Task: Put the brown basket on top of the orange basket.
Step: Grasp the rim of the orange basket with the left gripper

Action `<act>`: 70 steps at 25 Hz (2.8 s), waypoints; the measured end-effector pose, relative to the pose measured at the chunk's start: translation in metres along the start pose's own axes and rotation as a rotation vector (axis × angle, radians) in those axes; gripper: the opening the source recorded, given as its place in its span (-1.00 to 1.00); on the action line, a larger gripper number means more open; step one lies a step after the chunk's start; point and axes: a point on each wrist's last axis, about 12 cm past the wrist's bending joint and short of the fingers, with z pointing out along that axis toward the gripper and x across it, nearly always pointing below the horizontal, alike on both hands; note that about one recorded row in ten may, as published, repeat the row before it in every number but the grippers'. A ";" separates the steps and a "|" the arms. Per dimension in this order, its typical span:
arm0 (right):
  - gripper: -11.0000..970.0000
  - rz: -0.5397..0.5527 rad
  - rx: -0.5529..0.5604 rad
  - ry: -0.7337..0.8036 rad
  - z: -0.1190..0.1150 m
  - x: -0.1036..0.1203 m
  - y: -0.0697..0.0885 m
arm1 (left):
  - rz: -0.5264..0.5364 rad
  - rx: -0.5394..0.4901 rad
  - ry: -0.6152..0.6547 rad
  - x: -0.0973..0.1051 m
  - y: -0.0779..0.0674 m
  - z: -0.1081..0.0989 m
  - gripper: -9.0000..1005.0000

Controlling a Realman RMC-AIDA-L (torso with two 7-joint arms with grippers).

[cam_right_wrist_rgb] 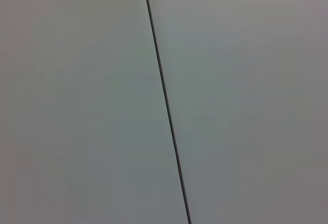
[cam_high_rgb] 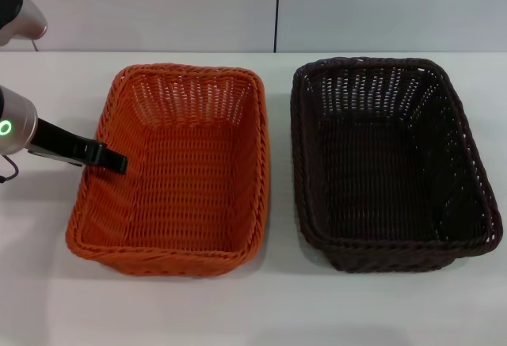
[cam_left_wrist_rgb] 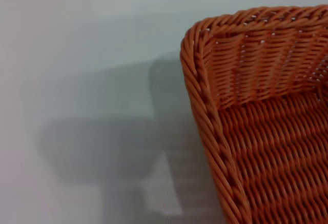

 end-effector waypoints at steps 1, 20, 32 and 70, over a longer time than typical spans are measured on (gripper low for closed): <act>0.02 0.000 0.000 0.000 0.000 0.000 0.000 | 0.004 -0.001 0.002 0.000 -0.001 0.001 0.40; 0.03 0.004 -0.003 0.009 -0.001 0.002 0.002 | 0.058 0.005 -0.022 -0.003 -0.004 0.005 -0.48; 0.02 0.004 -0.016 0.013 0.000 0.002 0.004 | 0.210 0.083 -0.011 -0.003 -0.008 -0.006 -0.58; 0.02 0.037 -0.042 0.022 -0.004 0.007 0.014 | 0.586 0.466 -0.021 -0.038 -0.084 0.017 -0.64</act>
